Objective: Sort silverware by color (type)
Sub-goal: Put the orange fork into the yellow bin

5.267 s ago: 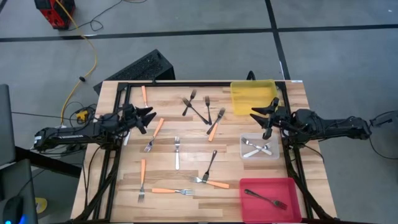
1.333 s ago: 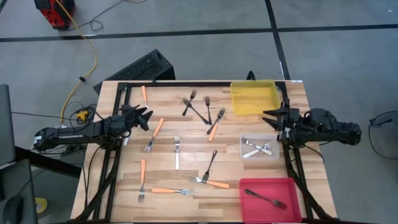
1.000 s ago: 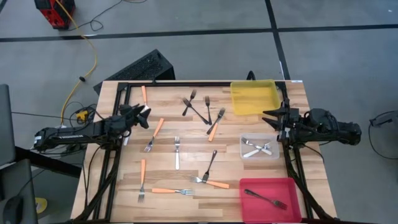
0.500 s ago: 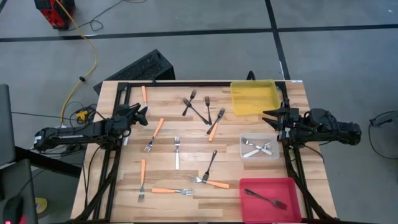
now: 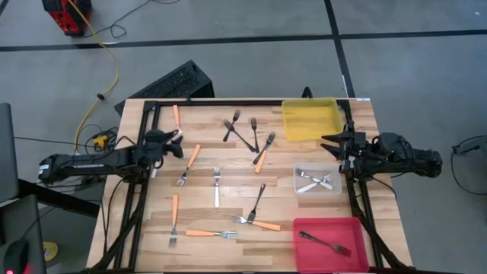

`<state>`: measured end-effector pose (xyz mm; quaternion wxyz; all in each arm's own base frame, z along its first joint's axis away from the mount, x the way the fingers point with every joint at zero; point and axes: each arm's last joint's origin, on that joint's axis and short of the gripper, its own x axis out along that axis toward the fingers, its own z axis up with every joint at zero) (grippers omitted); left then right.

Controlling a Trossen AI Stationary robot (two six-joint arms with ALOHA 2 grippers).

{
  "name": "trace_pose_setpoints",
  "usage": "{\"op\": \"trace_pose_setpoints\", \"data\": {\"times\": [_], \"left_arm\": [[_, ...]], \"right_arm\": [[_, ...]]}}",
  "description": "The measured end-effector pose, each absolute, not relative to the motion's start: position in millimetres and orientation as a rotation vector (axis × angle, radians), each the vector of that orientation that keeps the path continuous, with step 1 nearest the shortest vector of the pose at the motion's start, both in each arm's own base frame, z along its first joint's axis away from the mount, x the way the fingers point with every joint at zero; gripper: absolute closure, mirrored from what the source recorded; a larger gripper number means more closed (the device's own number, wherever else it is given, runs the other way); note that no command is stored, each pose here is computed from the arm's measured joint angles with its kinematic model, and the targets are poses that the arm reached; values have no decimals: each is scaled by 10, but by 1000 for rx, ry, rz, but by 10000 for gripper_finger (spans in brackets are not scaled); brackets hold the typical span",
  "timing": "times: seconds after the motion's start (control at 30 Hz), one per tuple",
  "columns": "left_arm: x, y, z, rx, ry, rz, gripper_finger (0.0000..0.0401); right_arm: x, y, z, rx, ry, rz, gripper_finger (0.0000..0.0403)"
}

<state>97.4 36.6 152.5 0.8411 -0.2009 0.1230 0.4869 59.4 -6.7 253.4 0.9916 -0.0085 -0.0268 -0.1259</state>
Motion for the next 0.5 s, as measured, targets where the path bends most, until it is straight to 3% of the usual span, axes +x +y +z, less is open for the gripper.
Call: {"op": "trace_pose_setpoints", "data": {"times": [0.5], "left_arm": [[1106,333,1481,-295,442,771,187]], "right_arm": [[594,-67,2528,-18,-48,-253,248]]}}
